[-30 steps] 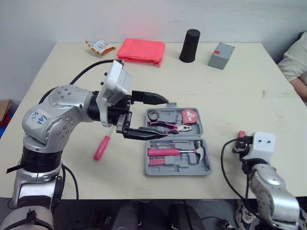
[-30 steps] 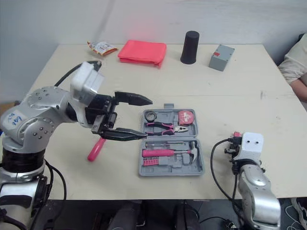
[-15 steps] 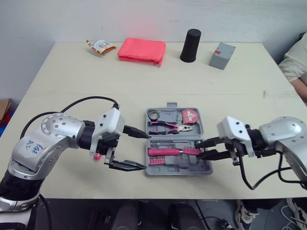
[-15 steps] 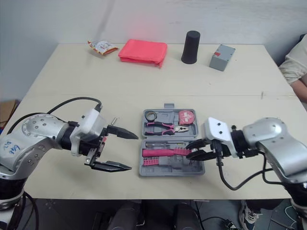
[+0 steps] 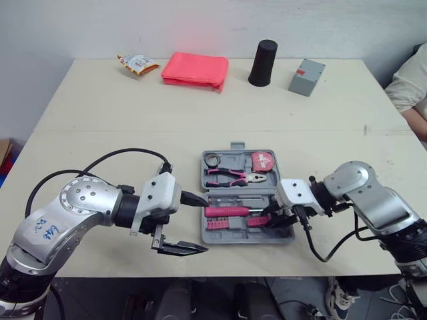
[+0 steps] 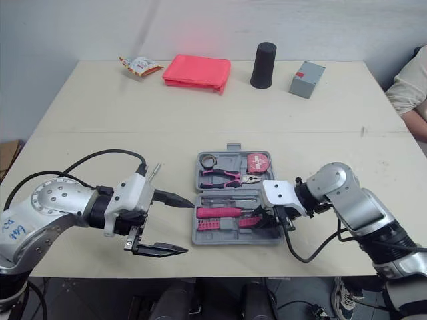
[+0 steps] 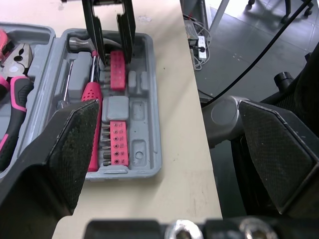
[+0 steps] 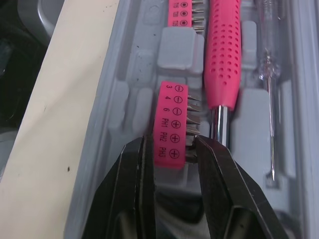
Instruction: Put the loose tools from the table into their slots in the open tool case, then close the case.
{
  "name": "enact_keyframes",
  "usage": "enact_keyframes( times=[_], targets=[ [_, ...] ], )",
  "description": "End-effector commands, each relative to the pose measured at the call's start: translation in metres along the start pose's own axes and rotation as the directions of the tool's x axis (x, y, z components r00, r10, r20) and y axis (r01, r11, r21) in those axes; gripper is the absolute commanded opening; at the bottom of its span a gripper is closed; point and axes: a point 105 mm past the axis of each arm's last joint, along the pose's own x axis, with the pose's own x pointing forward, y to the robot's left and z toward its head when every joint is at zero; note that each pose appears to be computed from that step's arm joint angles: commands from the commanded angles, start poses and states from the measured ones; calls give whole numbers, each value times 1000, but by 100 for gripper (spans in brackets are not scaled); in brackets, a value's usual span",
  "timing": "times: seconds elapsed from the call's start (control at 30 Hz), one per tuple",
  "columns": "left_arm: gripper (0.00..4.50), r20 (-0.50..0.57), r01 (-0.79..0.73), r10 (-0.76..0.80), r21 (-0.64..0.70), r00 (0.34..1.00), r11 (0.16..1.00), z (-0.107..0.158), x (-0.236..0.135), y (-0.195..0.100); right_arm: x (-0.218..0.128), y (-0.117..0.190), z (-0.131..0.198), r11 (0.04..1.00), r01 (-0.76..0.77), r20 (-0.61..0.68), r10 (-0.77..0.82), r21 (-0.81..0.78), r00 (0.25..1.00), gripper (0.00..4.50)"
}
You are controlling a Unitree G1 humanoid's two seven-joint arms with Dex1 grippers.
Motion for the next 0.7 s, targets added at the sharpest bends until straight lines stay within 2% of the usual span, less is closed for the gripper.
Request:
enact_keyframes(
  times=[0.03, 0.2, 0.27, 0.33, 0.4, 0.5, 0.63, 0.7],
  targets=[
    [450, 24, -17, 16, 40, 1000, 999, 9, 3, 0, 4, -1, 6, 999, 5, -2, -5, -37, 1000, 80],
    [450, 34, -29, 28, 43, 999, 999, 10, 3, 5, 8, 3, 15, 999, 13, 40, -11, -32, 999, 80],
    [450, 37, -33, 31, 42, 999, 999, 9, 2, 6, 8, 5, 15, 999, 19, 36, -18, -39, 999, 185],
    [450, 38, -33, 32, 44, 999, 998, 9, 3, 7, 7, 8, 17, 999, 12, 44, -10, -49, 999, 261],
    [450, 40, -32, 30, 46, 999, 998, 9, 3, 7, 0, 6, 23, 998, 40, 87, -37, -44, 996, 355],
    [450, 40, -26, 24, 53, 999, 998, 10, 2, 7, -12, 5, 31, 998, 56, 184, -49, -31, 982, 355],
    [450, 40, -24, 22, 57, 999, 998, 9, 3, 9, -9, 12, 24, 998, 60, 311, -56, -4, 949, 355],
    [450, 40, -23, 20, 61, 999, 998, 9, 3, 10, -6, 12, 17, 996, 75, 359, -84, 40, 930, 304]
  ],
)
